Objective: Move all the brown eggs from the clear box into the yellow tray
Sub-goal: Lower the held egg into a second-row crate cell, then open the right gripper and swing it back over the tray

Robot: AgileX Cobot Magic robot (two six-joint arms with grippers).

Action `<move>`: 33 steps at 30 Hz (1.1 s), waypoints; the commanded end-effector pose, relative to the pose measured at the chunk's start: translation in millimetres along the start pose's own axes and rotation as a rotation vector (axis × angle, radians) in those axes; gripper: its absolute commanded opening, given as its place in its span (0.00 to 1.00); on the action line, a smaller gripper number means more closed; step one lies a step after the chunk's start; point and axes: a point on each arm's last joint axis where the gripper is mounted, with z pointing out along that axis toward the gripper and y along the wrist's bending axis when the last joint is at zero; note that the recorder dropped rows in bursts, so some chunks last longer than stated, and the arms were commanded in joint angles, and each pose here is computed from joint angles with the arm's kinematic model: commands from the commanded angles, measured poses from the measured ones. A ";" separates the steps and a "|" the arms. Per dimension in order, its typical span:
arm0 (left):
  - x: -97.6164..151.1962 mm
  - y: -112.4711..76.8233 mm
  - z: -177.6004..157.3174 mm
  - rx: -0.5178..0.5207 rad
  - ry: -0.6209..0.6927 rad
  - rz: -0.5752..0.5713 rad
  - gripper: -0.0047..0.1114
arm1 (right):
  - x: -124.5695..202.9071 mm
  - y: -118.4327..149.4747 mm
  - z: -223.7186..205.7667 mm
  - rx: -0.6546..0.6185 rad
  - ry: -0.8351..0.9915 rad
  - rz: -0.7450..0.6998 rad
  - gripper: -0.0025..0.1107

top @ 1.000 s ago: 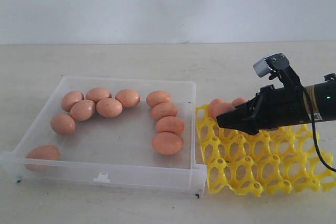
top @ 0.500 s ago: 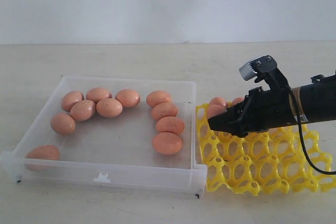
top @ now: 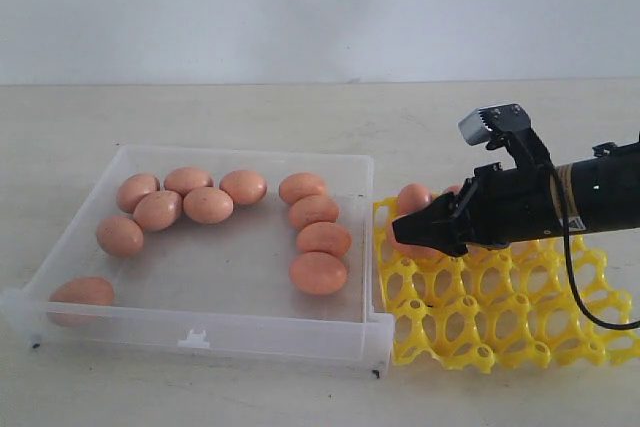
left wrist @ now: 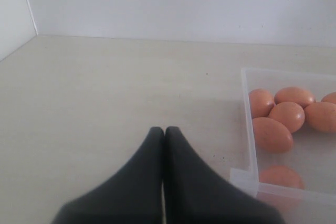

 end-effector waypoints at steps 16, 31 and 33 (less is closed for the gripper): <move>0.6 -0.1 0.3 0.000 -0.001 0.005 0.00 | -39.8 24.8 -37.9 0.074 -0.137 -0.127 0.53; 0.6 -0.1 0.3 0.000 -0.001 0.005 0.00 | -87.9 117.8 -32.5 0.111 -0.229 -0.423 0.02; 0.6 -0.1 0.3 0.000 -0.001 0.005 0.00 | -98.0 132.4 -18.1 0.202 -0.204 -0.522 0.02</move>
